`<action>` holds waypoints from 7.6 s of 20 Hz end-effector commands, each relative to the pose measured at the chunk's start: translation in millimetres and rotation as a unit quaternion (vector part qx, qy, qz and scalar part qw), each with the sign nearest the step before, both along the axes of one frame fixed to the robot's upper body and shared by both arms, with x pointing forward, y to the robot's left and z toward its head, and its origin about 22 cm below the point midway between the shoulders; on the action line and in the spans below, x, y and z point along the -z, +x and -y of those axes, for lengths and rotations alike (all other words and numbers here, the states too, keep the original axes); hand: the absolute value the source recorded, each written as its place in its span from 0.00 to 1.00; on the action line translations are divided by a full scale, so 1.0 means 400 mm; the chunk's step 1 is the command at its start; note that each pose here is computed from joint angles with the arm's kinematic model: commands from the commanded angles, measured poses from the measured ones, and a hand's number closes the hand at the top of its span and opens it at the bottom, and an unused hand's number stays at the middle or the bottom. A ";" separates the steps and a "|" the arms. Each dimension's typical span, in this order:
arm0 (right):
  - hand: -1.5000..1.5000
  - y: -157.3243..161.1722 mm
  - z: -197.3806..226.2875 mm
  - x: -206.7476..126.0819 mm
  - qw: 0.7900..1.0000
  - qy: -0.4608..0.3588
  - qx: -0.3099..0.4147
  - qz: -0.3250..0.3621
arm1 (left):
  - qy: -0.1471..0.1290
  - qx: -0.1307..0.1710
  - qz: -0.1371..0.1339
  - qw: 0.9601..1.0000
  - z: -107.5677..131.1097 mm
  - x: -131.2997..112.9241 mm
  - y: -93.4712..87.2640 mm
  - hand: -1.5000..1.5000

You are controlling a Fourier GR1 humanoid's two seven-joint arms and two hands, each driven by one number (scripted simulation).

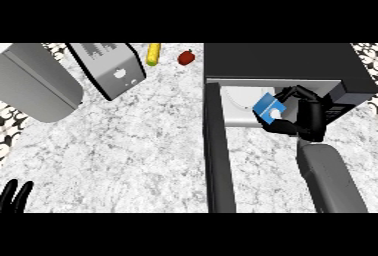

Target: Pick up the milk, place it into the microwave and close the microwave

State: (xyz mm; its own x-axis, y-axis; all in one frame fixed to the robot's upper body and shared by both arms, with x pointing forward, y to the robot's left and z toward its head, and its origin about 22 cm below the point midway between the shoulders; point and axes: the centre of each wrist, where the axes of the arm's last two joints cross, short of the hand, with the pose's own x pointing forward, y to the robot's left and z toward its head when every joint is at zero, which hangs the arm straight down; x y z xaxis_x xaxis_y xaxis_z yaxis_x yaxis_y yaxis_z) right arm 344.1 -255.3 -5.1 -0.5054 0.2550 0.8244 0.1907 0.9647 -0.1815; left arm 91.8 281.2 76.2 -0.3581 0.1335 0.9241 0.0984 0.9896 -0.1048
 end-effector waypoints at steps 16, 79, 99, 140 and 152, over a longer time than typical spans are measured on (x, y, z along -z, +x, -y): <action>0.00 0.041 0.070 -0.020 0.973 -0.117 0.196 0.042 | 0.035 0.035 0.007 0.999 0.013 -0.006 0.044 0.00; 0.00 0.036 0.015 0.184 0.984 0.055 -0.048 -0.161 | 0.094 0.158 -0.029 0.982 0.182 0.059 0.177 0.00; 0.00 -0.210 0.140 0.285 0.985 0.047 -0.087 -0.139 | 0.220 0.289 -0.089 0.927 0.381 0.193 0.264 1.00; 0.00 -0.419 0.269 -0.167 0.955 0.051 -0.290 -0.041 | 0.162 0.198 -0.044 0.966 0.735 0.153 0.393 1.00; 0.00 -0.414 0.255 -0.211 0.939 0.070 -0.334 -0.032 | 0.075 0.102 -0.065 0.990 0.720 0.070 0.525 1.00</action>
State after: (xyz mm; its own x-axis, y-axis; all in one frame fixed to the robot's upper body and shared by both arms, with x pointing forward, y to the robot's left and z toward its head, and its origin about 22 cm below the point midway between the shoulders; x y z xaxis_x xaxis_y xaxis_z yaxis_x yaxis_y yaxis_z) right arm 177.8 -360.0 75.9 -0.4689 -0.1914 0.8623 -0.4460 0.8939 -0.0441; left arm 287.6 -7.8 31.0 -0.1978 -0.0294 0.9798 0.3467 0.9329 0.0980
